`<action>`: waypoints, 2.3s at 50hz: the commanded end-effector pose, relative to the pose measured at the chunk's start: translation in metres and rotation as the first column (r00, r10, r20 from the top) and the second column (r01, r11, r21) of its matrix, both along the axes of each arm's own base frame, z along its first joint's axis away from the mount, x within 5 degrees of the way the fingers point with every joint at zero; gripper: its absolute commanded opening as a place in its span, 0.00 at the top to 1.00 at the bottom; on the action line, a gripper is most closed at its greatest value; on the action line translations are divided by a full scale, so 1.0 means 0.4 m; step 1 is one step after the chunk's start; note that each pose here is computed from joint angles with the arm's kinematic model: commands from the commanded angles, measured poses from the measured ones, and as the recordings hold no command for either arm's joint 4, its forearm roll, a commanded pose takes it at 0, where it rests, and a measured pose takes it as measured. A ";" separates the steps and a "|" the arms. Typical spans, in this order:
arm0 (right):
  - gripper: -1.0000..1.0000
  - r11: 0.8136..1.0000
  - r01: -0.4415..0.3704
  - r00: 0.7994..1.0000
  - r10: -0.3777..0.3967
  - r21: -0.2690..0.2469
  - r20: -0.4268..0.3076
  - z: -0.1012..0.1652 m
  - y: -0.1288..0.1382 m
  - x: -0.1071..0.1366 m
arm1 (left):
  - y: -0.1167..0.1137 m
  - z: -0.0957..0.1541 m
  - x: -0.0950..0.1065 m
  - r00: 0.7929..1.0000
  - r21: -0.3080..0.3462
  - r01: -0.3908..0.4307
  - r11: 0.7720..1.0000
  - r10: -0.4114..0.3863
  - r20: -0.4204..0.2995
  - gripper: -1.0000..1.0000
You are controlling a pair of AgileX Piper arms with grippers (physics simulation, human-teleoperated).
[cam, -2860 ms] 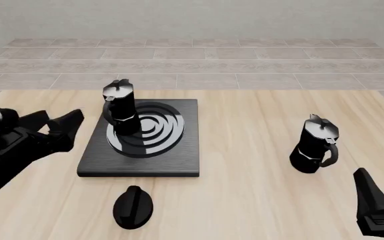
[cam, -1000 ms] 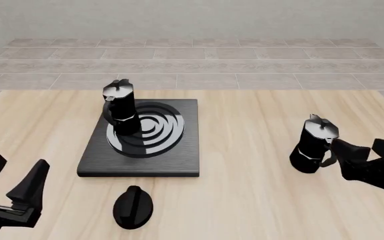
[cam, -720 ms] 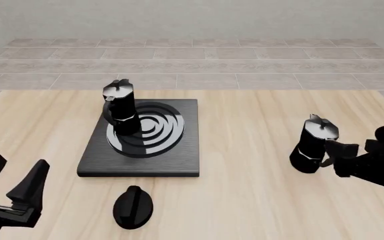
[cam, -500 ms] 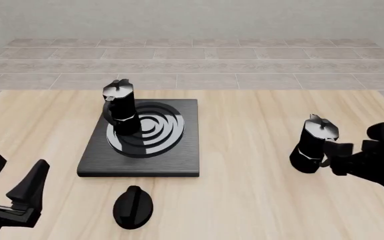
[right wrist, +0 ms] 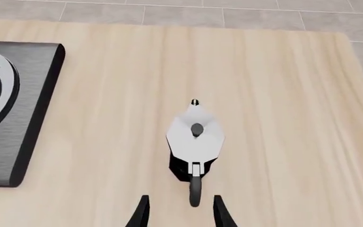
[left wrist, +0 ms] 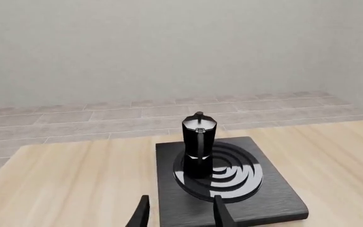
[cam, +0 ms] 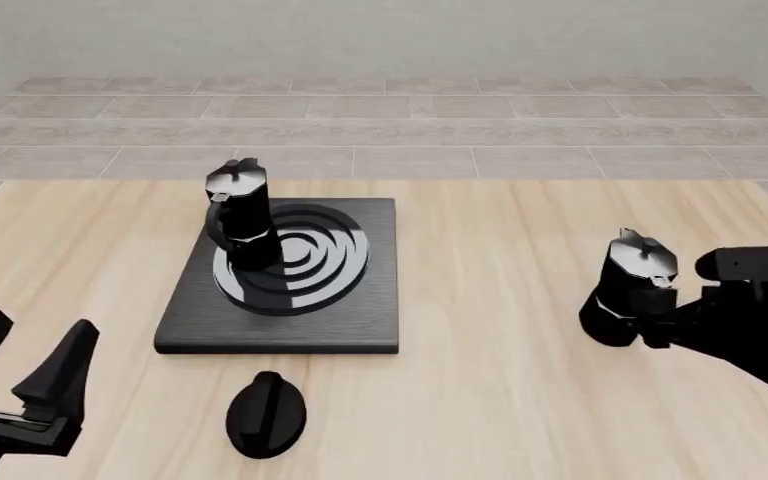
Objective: Put both moka pots on the stove.
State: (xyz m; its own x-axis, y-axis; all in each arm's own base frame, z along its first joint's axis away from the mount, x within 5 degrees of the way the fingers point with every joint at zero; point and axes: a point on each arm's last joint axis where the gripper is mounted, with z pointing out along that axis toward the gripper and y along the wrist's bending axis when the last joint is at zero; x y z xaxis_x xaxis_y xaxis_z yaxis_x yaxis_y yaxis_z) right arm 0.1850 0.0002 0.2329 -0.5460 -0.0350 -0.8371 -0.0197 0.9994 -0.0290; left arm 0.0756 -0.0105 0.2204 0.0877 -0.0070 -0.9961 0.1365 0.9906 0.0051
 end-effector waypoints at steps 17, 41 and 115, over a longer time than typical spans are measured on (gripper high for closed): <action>0.00 1.000 0.018 0.999 -0.017 0.005 -0.039 -0.073 -0.007 0.061 | -0.001 0.004 0.004 1.000 0.000 0.002 1.000 -0.002 0.001 0.00; 0.00 1.000 0.030 0.997 -0.030 0.000 -0.065 -0.116 -0.017 0.096 | -0.001 -0.002 0.003 1.000 0.000 0.003 1.000 -0.003 0.000 0.00; 1.00 0.993 -0.097 0.972 0.110 -0.070 0.209 0.194 0.032 -0.014 | -0.001 -0.001 0.003 1.000 0.000 0.003 1.000 -0.003 0.000 0.00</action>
